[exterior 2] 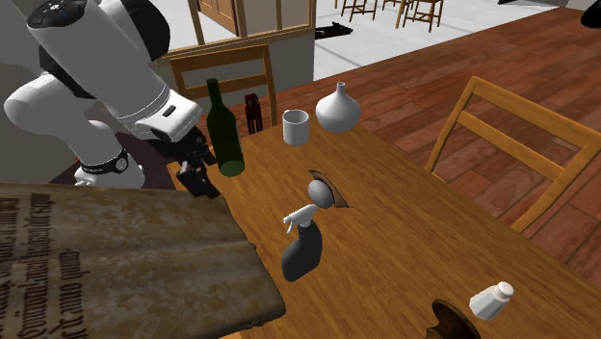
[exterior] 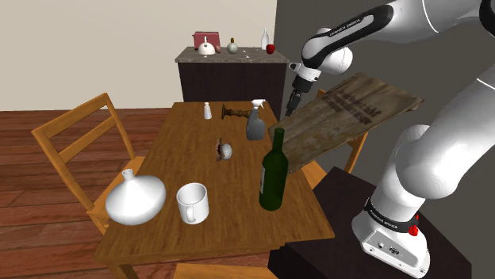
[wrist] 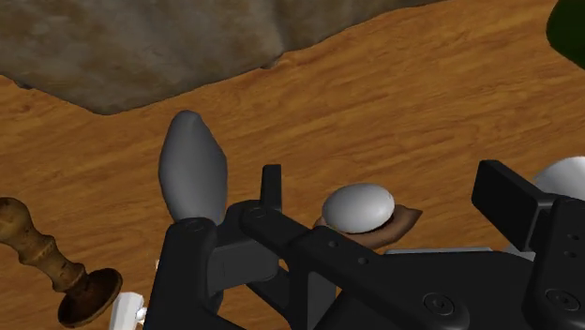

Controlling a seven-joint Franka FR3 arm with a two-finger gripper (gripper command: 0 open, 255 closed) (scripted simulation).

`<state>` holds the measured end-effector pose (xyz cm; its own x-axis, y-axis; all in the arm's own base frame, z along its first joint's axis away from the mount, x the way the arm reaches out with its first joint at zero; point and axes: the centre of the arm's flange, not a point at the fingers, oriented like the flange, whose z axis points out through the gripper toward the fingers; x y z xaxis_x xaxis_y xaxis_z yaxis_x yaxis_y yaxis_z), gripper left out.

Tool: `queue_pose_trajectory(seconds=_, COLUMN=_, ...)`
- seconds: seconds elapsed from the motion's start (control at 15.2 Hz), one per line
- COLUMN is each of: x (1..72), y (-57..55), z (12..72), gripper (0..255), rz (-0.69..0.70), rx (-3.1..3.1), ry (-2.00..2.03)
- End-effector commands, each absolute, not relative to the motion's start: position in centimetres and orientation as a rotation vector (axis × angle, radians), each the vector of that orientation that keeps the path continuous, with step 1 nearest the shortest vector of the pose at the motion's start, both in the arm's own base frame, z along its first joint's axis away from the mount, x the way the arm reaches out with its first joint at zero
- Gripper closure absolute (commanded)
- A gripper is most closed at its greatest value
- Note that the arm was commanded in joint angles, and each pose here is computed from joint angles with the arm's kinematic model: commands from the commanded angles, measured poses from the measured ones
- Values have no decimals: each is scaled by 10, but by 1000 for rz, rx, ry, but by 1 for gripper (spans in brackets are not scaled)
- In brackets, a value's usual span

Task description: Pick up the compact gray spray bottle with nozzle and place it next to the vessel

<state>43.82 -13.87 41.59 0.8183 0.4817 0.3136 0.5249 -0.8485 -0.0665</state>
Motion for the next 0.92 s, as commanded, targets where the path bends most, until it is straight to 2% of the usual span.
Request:
queue_pose_trajectory(seconds=0.0, x=454, y=-153, z=397, gripper=0, rz=-471, rx=-2821, ry=-854)
queue_pose_trajectory(seconds=0.86, x=590, y=-209, z=307, gripper=0, rz=-691, rx=-2575, ry=-1182)
